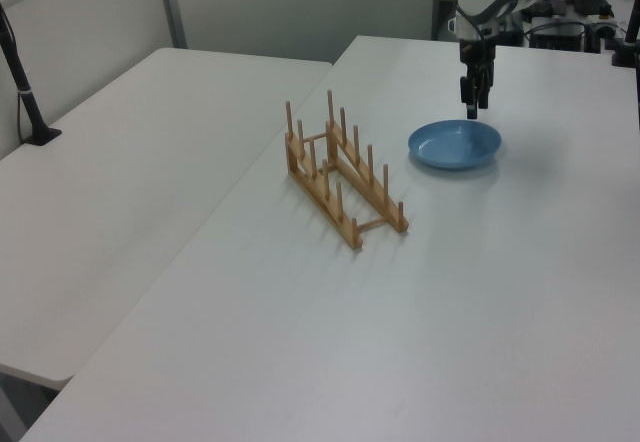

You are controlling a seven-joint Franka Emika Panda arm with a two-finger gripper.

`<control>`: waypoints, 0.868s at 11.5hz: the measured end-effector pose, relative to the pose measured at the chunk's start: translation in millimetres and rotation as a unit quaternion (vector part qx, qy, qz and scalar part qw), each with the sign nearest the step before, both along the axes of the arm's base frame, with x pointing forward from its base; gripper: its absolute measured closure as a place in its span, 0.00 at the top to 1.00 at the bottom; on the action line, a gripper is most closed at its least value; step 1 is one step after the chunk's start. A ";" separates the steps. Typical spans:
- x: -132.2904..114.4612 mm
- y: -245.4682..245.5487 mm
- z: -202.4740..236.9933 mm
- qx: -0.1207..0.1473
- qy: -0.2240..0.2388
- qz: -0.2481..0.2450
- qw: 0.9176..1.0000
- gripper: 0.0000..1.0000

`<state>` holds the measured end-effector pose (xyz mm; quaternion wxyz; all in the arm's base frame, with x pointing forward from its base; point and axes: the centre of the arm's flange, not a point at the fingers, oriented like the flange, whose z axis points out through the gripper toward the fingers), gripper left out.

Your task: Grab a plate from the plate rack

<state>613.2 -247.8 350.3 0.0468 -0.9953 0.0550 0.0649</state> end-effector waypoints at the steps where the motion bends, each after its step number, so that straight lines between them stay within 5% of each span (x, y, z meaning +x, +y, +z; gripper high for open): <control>1: 3.4 6.7 12.6 -0.004 -0.009 -0.006 1.000 0.94; 6: 10.1 158.2 141.9 -0.075 -0.033 -0.007 0.997 1.00; 10: -16.3 197.6 215.4 -0.073 -0.076 -0.012 0.994 1.00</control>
